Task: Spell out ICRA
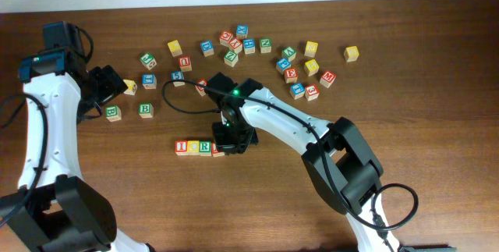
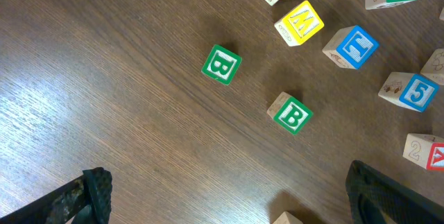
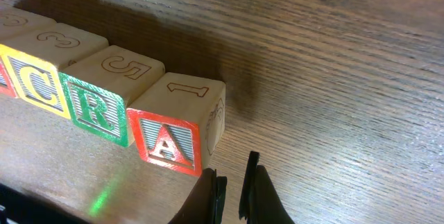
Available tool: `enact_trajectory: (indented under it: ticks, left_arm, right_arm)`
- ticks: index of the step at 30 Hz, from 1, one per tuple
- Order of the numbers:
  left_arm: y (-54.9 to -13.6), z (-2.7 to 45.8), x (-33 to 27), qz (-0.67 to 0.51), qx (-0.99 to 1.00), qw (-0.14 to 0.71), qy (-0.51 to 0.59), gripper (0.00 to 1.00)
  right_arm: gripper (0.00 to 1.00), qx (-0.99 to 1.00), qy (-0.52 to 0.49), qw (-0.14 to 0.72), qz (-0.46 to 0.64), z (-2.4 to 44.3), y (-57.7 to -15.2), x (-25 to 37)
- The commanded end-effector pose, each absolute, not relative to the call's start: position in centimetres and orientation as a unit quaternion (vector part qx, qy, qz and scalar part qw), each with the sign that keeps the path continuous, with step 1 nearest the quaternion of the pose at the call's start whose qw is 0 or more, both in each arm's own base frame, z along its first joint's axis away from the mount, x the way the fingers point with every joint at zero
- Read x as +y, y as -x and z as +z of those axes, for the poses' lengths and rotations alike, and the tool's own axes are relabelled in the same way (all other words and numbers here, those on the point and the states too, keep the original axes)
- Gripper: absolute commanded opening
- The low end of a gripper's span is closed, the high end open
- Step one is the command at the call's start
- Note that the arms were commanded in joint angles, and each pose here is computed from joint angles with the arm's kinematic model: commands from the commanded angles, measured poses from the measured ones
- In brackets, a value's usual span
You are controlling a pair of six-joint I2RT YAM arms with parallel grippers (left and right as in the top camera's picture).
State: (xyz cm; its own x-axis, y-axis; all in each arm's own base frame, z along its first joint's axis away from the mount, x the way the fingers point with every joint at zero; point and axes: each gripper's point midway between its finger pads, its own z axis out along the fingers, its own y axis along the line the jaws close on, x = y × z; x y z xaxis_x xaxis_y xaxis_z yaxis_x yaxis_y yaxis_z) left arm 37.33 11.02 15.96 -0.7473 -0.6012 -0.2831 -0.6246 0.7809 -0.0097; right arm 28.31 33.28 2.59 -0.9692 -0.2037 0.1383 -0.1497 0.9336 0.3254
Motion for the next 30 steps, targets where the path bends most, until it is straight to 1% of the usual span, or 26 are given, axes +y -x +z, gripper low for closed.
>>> enact_trajectory:
  ticks: [1,30]
  left_arm:
    - [-37.58,16.42,11.14,0.040,0.930,0.143,0.335,0.99]
    - [-37.58,16.42,11.14,0.040,0.930,0.143,0.335,0.99]
  right_arm:
    - [0.05,-0.979,-0.090,0.095,-0.158,2.06,-27.82,33.42]
    - [0.05,-0.978,-0.091,0.090,-0.165,2.12,-28.05,33.76]
